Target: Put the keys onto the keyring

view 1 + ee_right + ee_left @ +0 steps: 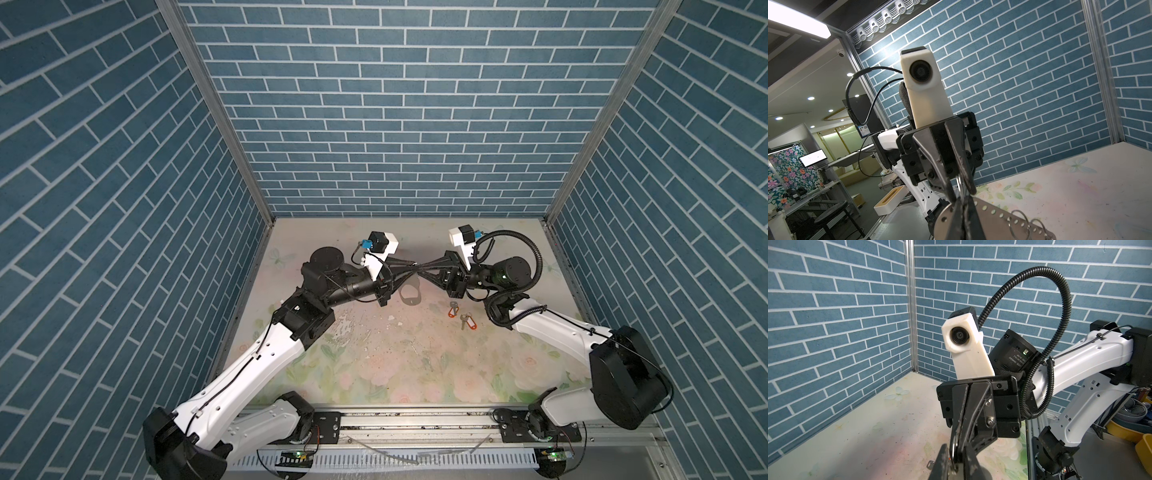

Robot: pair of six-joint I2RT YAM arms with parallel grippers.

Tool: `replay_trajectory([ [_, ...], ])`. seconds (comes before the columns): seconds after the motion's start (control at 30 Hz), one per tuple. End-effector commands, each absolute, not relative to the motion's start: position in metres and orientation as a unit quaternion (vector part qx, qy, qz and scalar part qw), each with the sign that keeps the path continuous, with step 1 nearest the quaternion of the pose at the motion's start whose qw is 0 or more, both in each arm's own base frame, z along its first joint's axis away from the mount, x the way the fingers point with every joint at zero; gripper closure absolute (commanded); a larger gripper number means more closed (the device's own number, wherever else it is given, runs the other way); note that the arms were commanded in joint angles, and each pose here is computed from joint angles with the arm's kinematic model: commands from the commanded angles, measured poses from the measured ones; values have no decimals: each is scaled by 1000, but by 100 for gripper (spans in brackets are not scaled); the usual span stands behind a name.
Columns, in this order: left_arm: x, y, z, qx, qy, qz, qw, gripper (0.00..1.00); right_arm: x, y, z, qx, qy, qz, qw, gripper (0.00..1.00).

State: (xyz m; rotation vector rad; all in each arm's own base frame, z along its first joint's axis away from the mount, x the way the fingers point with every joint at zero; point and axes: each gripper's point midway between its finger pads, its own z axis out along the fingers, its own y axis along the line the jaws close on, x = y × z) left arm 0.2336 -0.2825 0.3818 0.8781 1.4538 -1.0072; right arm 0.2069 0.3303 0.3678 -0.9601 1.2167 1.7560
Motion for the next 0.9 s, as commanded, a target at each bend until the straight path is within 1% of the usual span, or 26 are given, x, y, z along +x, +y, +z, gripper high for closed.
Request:
replay_trajectory([
  [0.0,233,-283,381,373,606,-434,553,88,200,325,386,-383,444,706,396,100],
  [0.13,230,-283,382,376,600,-438,554,99,203,327,386,-378,446,710,392,100],
  [0.17,229,-283,381,377,600,-438,553,100,203,327,386,-378,447,710,391,100],
  [0.37,226,-277,380,376,603,-427,560,100,209,329,383,-369,459,710,387,100],
  [0.47,230,-271,376,373,628,-400,554,100,218,335,367,-359,496,695,377,100],
  [0.5,233,-269,373,371,642,-387,548,100,220,335,362,-357,508,686,379,98],
  [0.6,241,-261,365,366,684,-347,526,100,224,334,349,-364,542,649,390,85],
  [0.7,244,-255,356,367,720,-317,497,100,226,329,331,-375,586,597,399,81],
  [0.87,236,-260,345,402,750,-315,419,100,215,321,326,-408,599,560,402,76],
])
